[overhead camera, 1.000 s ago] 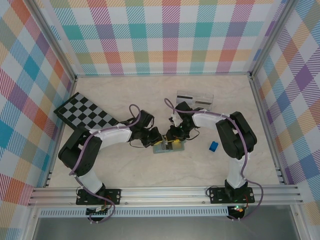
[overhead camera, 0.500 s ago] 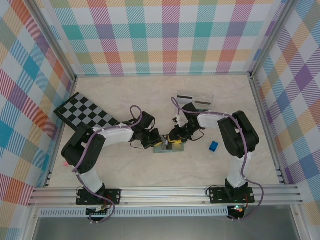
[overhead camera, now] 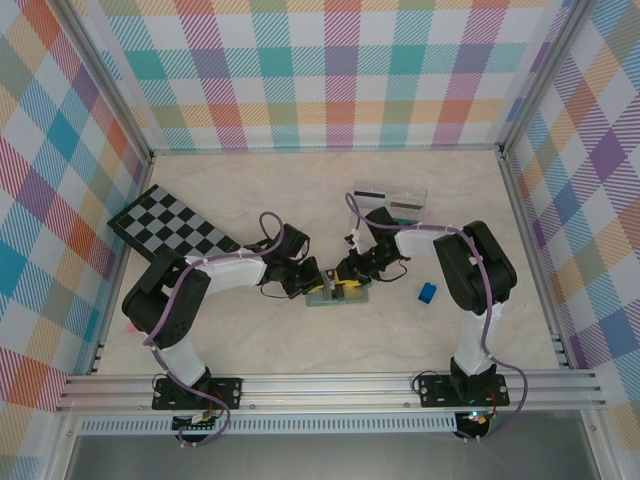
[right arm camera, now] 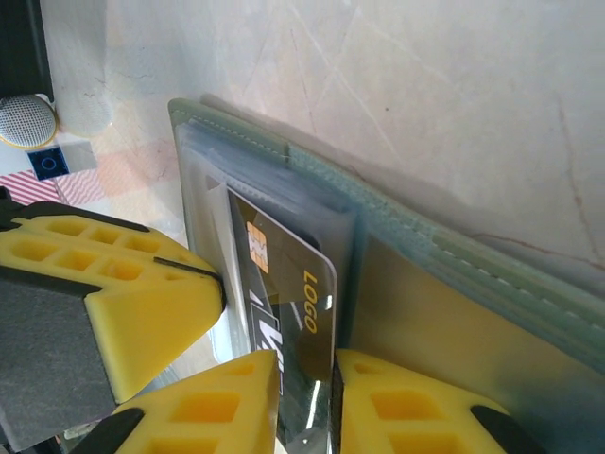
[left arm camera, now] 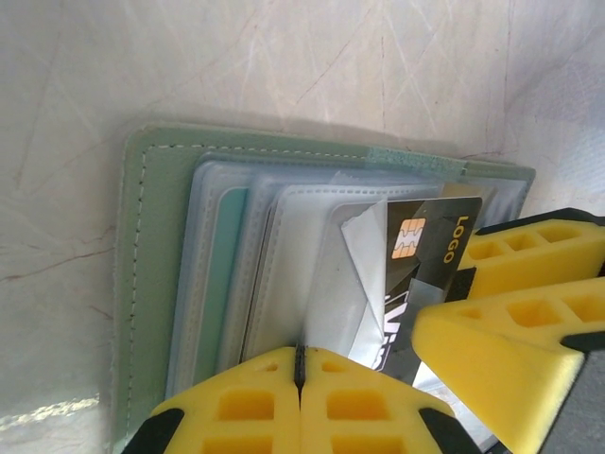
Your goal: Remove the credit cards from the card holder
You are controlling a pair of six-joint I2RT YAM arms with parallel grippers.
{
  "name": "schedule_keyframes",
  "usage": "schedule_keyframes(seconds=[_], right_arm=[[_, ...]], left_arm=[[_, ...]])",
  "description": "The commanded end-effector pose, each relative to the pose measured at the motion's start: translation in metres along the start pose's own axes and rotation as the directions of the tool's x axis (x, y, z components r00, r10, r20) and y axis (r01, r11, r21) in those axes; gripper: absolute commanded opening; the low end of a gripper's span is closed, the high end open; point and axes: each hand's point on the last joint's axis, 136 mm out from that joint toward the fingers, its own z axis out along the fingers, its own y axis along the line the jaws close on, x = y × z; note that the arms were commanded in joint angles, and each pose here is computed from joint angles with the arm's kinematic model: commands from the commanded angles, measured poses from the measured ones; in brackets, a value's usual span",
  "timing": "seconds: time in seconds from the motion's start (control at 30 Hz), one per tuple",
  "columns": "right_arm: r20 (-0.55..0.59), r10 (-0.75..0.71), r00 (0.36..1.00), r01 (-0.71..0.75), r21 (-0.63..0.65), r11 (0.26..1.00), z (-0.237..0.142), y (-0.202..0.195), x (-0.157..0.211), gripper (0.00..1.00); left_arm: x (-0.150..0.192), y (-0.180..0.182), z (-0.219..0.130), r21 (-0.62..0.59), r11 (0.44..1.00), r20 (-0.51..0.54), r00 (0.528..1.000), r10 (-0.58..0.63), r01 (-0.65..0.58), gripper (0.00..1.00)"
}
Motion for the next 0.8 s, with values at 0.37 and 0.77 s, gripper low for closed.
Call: schedule_keyframes(seconds=[0.37, 0.77], right_arm=[[0.048, -0.038, 0.998, 0.029, 0.173, 0.985, -0.02, -0.016, 0.003, 0.01], [0.177, -0.296, 0.938, 0.241, 0.278, 0.93, -0.101, 0.044, 0.016, 0.0]], left_arm=[[0.011, 0.035, -0.01, -0.175, 0.985, -0.017, 1.0, -0.002, -0.001, 0.1], [0.001, -0.007, -0.055, -0.148, 0.984, 0.024, 0.994, 0.108, -0.103, 0.2]])
